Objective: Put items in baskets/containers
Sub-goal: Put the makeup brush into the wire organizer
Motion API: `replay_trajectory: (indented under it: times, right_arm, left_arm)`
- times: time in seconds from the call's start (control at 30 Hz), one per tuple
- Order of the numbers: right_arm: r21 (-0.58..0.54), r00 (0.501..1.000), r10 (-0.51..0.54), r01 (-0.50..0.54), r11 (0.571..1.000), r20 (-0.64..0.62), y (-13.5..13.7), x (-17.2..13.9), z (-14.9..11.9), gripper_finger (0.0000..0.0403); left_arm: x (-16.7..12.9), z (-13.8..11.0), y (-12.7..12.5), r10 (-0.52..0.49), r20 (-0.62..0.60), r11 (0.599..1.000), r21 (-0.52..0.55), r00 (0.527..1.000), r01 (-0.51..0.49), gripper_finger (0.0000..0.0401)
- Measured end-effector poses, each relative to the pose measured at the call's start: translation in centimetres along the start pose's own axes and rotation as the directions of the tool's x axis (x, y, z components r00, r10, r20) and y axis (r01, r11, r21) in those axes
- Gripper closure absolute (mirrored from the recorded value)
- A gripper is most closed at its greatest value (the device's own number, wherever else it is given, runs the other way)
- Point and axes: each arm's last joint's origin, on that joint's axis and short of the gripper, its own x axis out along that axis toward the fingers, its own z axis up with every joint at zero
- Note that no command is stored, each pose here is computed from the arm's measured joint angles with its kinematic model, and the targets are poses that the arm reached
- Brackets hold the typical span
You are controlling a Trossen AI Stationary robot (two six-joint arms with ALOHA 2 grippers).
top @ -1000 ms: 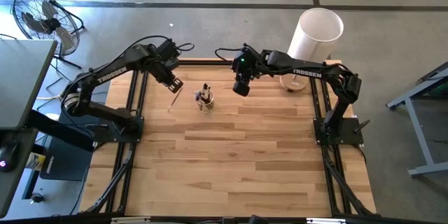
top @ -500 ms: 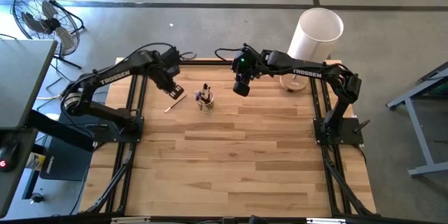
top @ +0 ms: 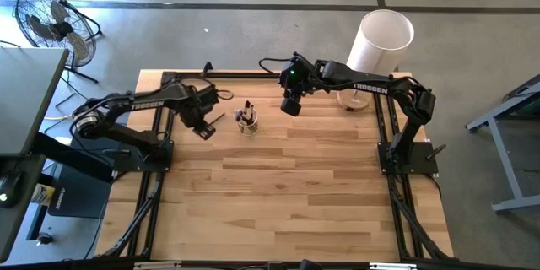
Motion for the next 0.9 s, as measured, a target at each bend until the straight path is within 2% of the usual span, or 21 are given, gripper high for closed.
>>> replay_trajectory:
  times: [0.23, 0.63, 0.9]
  right_arm:
    - [0.003, 0.999, -0.005, 0.005, 1.000, 0.040, 0.0, 0.0, 0.4, 0.0284]
    - [0.025, 0.999, -0.008, 0.007, 1.000, 0.050, -0.1, 0.0, 0.5, 0.0284]
    - [0.026, 0.999, -0.008, 0.007, 1.000, 0.050, -0.1, 0.0, 0.5, 0.0284]
  left_arm:
    - [2.0, -0.5, 0.2, 0.012, 0.036, 1.000, 0.008, 0.999, -0.013, 0.0285]
    - [2.1, -0.4, 0.1, 0.008, 0.048, 1.000, 0.018, 0.999, -0.009, 0.0284]
    - [3.5, 0.0, 0.0, 0.033, -0.030, 0.999, 0.026, 0.999, -0.032, 0.0284]
